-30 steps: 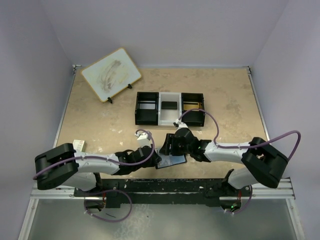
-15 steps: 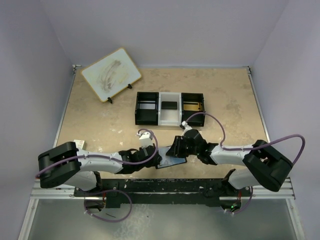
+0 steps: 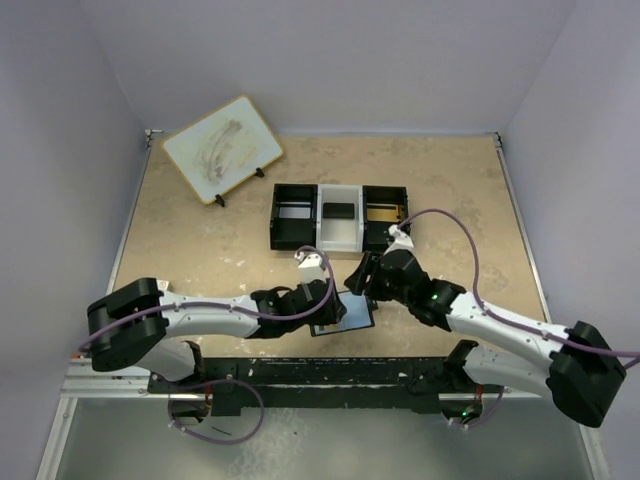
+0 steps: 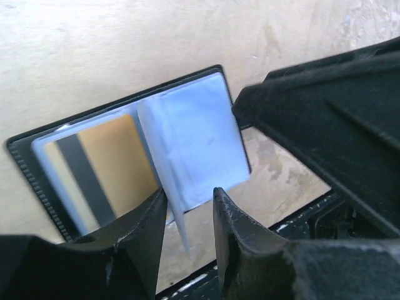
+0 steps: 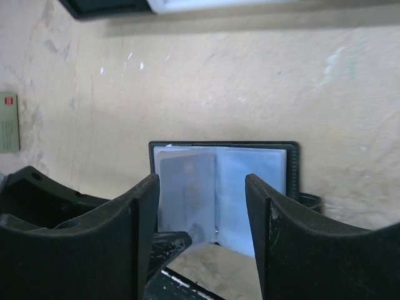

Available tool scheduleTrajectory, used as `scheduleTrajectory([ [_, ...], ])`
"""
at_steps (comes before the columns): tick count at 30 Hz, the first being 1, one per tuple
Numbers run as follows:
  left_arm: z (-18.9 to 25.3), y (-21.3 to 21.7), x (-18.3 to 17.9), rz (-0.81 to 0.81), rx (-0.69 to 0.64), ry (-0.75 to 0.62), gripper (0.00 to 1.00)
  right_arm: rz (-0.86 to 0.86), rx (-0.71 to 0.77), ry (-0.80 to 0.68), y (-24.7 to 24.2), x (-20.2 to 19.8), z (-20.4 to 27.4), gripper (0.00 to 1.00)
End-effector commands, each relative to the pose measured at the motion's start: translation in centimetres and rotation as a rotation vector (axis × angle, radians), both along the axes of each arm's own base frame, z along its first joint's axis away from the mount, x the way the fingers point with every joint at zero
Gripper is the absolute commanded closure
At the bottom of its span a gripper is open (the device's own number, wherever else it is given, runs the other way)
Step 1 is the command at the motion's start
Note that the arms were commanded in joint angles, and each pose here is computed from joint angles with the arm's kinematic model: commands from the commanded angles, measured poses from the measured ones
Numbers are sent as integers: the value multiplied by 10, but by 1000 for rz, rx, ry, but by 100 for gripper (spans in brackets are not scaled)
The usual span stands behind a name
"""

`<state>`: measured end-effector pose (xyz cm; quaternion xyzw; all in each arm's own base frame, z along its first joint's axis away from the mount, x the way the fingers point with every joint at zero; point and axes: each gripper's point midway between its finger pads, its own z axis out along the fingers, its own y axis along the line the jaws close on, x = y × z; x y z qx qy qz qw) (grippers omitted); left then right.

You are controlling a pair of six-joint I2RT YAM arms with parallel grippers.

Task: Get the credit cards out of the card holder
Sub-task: Remove the credit card from the card holder.

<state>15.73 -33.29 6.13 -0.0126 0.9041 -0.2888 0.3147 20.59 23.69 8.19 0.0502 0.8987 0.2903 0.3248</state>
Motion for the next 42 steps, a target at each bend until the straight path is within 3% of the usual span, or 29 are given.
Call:
scheduleTrajectory([
  [1,21,-38,-2,-93,-61,-24,66,-197,-136,-51,-48,12,9,38],
  [11,10,-70,-9,-121,-65,-17,56,-299,-64,-81,-71,4,23,28],
  [15,23,-57,-7,-91,-43,-62,54,-246,-10,-80,-61,-1,22,27],
  [23,36,23,14,138,89,-152,51,-16,96,-63,-14,-12,20,45],
  [28,26,66,15,270,140,-145,49,91,187,-45,16,-14,20,49],
  [31,19,76,11,285,128,-128,48,172,237,-19,34,-21,12,52],
  [42,22,82,17,346,126,-142,50,253,169,54,47,-23,-20,60],
])
